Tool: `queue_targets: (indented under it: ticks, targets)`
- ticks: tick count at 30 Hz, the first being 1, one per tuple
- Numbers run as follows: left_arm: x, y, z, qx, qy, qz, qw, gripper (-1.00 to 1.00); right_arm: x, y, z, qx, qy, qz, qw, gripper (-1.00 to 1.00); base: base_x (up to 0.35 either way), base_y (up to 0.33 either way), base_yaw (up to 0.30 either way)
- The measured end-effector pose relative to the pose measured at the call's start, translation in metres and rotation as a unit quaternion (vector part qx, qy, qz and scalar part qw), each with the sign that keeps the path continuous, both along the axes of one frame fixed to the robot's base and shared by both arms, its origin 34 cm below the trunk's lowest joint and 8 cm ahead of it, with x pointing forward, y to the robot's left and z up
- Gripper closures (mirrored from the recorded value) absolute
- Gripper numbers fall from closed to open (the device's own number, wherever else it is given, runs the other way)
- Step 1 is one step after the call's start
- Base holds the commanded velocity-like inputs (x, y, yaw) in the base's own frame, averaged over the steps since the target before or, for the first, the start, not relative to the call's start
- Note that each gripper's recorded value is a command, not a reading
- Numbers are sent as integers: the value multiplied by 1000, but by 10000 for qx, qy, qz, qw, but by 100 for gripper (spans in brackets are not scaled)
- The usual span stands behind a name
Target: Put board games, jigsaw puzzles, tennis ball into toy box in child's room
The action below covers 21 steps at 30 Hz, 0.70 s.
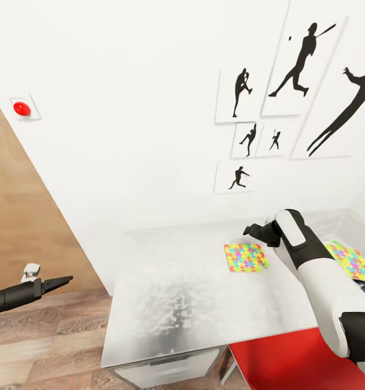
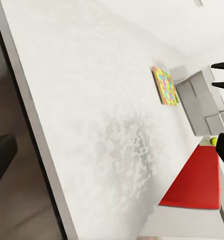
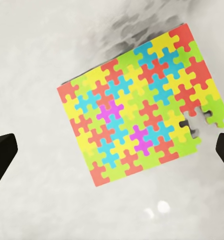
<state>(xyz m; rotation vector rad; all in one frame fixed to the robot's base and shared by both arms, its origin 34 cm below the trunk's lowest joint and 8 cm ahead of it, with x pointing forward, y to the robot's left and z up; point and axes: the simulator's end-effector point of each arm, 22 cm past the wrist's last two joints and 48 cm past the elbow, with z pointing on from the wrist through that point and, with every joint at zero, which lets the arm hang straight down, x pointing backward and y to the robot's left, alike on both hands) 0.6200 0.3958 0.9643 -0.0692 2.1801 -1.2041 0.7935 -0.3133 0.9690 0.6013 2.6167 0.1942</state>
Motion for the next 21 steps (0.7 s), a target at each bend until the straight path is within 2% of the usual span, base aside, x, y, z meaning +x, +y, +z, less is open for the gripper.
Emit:
queue_targets:
  ticks: [10, 21]
  targets:
    - [-1, 0, -8, 0, 82, 0, 10000, -100, 0, -1, -10, -10, 74, 0, 10000, -100, 0, 0, 0]
    - [-2, 0, -17, 0, 171, 0, 9999, -100, 22, -8, 9, -70, -96, -24, 9999, -100, 0, 0, 0]
